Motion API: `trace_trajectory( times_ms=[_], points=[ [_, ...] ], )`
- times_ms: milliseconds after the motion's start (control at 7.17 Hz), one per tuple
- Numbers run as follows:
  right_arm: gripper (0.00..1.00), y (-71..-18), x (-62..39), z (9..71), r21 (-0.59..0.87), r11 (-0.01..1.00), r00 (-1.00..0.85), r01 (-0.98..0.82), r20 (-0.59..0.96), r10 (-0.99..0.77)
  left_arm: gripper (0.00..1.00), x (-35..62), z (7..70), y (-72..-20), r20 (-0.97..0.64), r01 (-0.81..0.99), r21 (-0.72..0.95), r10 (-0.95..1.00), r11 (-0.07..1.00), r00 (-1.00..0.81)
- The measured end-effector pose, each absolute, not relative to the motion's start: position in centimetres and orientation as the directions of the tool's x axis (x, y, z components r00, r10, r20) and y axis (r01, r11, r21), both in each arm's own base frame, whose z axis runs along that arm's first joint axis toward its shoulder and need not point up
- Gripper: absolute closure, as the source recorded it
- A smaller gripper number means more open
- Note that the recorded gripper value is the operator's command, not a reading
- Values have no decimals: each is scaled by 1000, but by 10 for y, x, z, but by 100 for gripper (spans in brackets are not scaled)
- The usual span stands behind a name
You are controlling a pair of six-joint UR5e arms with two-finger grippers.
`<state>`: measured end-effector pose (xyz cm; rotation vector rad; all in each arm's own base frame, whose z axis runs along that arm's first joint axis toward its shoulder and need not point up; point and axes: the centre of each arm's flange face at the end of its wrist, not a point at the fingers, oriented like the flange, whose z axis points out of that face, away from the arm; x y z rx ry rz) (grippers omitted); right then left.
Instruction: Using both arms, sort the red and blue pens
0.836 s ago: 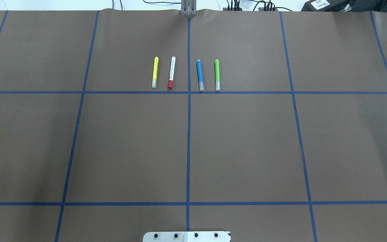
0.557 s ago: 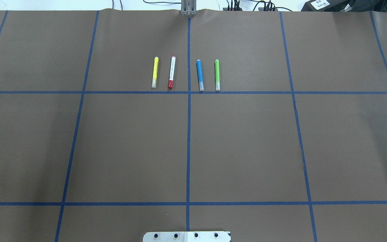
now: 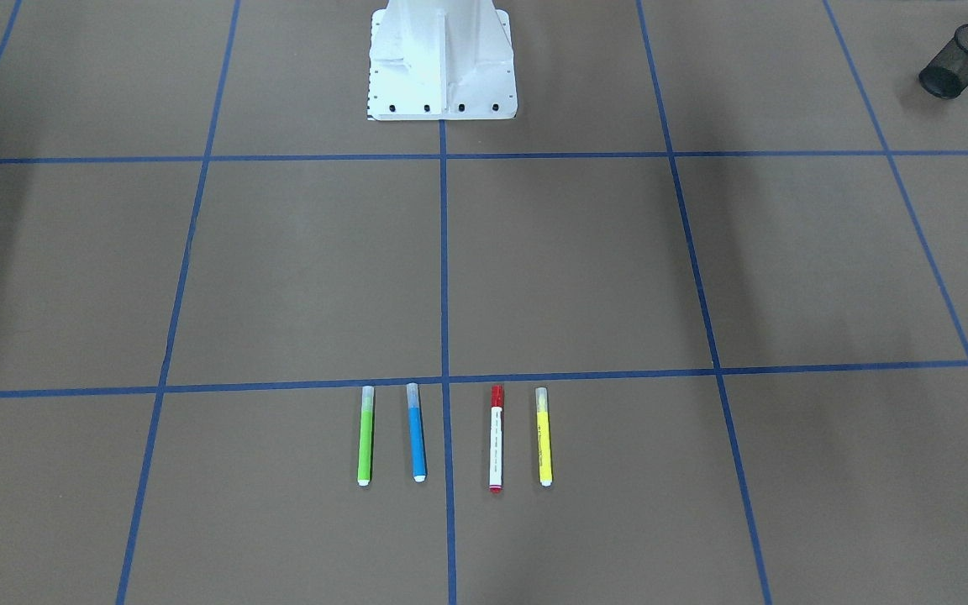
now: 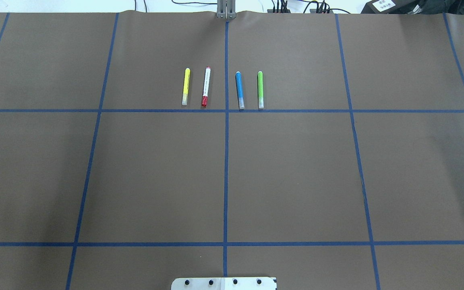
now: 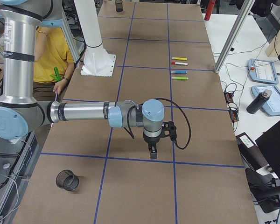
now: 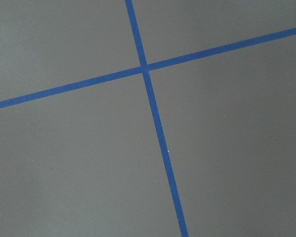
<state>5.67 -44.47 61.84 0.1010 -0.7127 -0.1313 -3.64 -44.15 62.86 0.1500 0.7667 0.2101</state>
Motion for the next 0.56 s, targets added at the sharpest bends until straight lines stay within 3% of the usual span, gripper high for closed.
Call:
trace_trajectory(
  times_ms=[557],
  points=[
    [0, -462, 50, 583, 286, 956, 697, 72, 671, -253, 0, -35, 600, -449, -660, -129, 263, 276, 956, 699]
  ],
)
